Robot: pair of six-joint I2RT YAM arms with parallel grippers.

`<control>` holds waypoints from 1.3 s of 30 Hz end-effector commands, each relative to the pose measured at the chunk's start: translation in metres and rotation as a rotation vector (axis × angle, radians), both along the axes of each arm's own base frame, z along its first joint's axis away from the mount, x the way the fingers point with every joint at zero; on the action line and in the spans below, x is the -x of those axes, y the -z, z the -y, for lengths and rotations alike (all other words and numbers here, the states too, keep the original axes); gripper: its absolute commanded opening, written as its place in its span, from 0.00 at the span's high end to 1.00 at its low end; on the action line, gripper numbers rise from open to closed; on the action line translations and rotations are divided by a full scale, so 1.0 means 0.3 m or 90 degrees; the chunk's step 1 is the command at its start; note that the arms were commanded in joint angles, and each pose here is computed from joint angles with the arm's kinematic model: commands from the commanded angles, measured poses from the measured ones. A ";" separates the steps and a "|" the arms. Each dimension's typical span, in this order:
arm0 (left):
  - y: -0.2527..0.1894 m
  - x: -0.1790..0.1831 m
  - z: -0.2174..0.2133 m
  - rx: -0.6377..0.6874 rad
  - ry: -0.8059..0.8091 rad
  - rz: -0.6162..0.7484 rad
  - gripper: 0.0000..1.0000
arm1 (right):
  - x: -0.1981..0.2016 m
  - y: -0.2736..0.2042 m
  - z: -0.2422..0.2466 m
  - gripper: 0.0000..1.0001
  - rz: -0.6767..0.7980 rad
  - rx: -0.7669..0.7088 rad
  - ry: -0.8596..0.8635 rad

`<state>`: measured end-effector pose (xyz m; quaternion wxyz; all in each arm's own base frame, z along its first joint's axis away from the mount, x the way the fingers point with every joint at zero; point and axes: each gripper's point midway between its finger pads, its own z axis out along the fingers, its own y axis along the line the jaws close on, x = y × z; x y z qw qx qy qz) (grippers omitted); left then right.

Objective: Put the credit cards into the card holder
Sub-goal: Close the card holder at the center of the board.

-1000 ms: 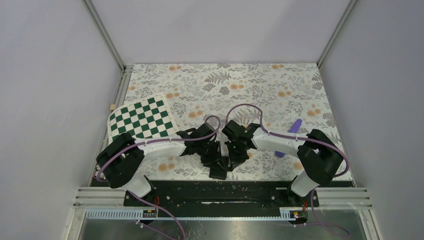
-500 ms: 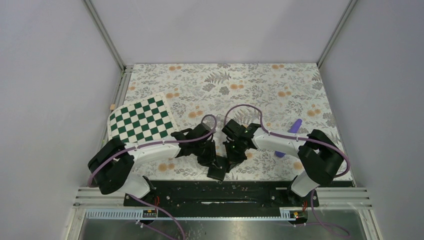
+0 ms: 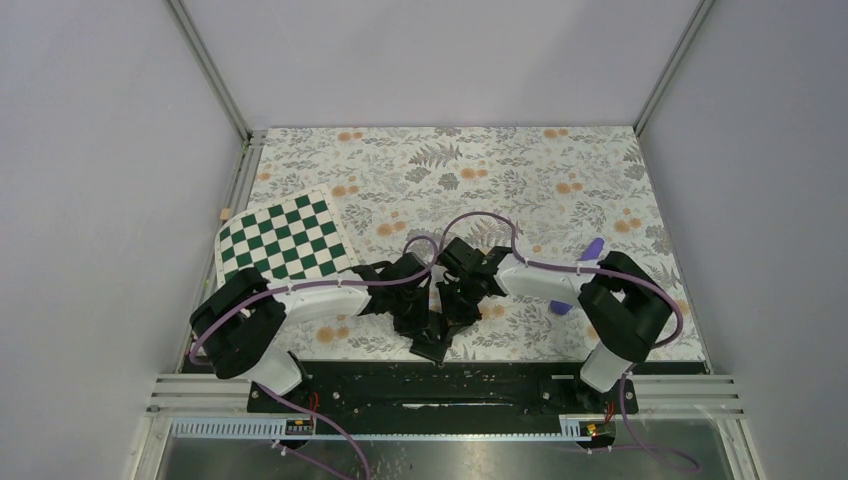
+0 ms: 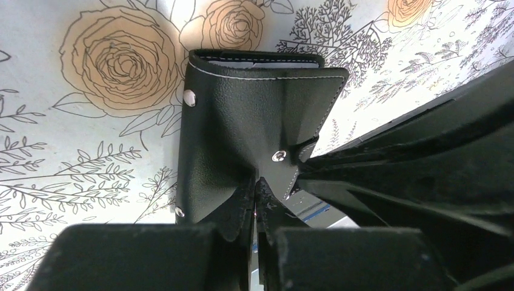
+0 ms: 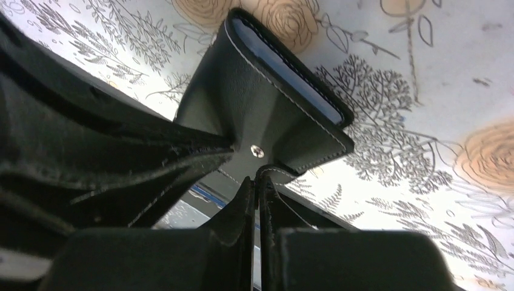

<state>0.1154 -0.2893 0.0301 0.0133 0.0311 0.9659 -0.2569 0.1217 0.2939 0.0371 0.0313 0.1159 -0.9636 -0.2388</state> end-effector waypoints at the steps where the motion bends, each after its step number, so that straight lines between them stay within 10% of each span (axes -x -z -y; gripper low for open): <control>1: 0.018 -0.005 -0.008 -0.019 0.008 0.015 0.99 | -0.039 -0.030 -0.097 0.97 -0.011 -0.060 0.014; 14: -0.144 -0.021 0.023 0.063 0.014 0.072 0.81 | -0.066 -0.096 -0.071 0.41 0.050 -0.075 0.031; 27: -0.195 -0.029 0.111 0.234 -0.026 0.047 0.67 | -0.133 -0.075 -0.027 0.67 0.053 -0.070 0.072; 39: -0.132 -0.050 0.101 0.168 -0.015 0.040 0.73 | -0.124 0.028 -0.001 0.82 0.014 -0.003 0.071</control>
